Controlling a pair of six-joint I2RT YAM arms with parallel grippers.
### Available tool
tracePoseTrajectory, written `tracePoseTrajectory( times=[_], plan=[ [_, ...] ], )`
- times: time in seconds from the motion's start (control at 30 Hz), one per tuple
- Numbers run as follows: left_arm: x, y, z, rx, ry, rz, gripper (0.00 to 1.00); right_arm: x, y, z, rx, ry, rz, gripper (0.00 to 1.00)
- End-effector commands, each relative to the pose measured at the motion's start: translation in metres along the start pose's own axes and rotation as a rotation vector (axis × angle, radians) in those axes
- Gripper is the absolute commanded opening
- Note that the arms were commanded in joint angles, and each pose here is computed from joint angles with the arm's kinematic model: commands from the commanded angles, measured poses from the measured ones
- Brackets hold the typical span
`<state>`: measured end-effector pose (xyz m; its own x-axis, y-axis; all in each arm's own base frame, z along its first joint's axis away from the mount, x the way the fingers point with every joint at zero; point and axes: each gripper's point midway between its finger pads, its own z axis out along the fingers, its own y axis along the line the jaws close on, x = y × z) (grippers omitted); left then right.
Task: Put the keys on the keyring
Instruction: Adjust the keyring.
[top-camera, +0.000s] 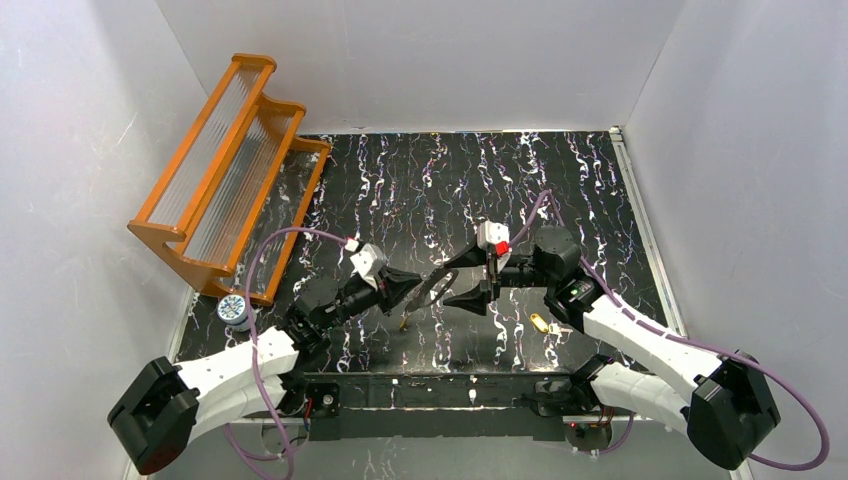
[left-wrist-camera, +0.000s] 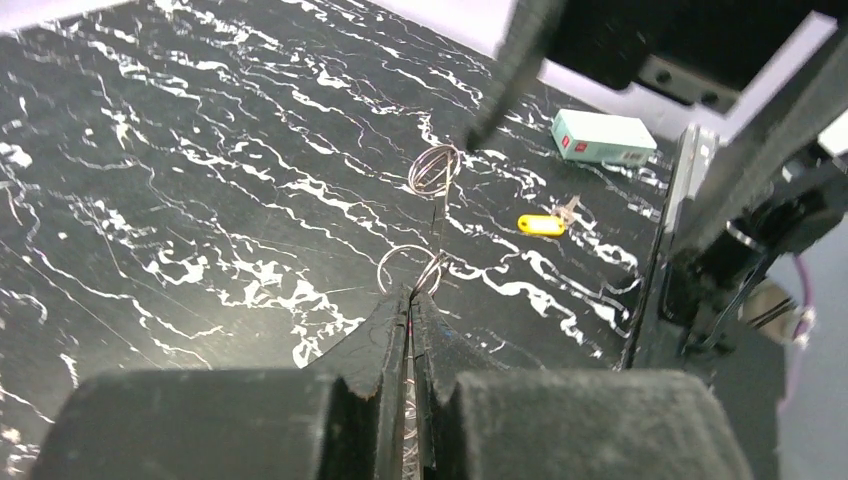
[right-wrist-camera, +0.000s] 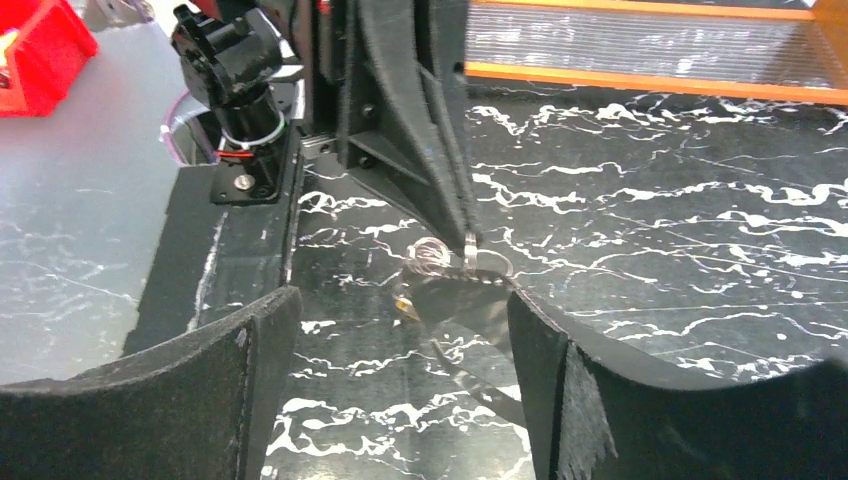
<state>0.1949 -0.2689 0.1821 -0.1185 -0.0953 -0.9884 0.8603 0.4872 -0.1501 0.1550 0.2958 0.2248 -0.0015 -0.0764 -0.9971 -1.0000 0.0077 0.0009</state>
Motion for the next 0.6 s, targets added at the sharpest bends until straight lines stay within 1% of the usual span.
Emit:
tracePoseTrajectory(
  times=[0.0,0.2,0.3,0.5,0.57],
  plan=[
    [-0.034,0.003,0.013,-0.059,-0.094,-0.196,0.00,-0.019,0.008,0.000,-0.038,-0.085,-0.039,0.78],
    [-0.031,0.005,0.015,-0.072,-0.085,-0.231,0.00,-0.008,0.003,0.005,-0.039,-0.069,0.000,0.65],
    [-0.030,0.001,0.015,-0.042,-0.077,-0.201,0.00,0.000,-0.004,0.010,-0.025,-0.053,0.036,0.63],
    [-0.033,-0.012,0.012,0.042,-0.086,-0.123,0.00,0.009,-0.015,0.019,-0.016,-0.037,0.071,0.55],
    [-0.033,-0.017,0.011,0.070,-0.088,-0.104,0.00,0.010,-0.018,0.022,-0.017,-0.033,0.078,0.54]
  ],
)
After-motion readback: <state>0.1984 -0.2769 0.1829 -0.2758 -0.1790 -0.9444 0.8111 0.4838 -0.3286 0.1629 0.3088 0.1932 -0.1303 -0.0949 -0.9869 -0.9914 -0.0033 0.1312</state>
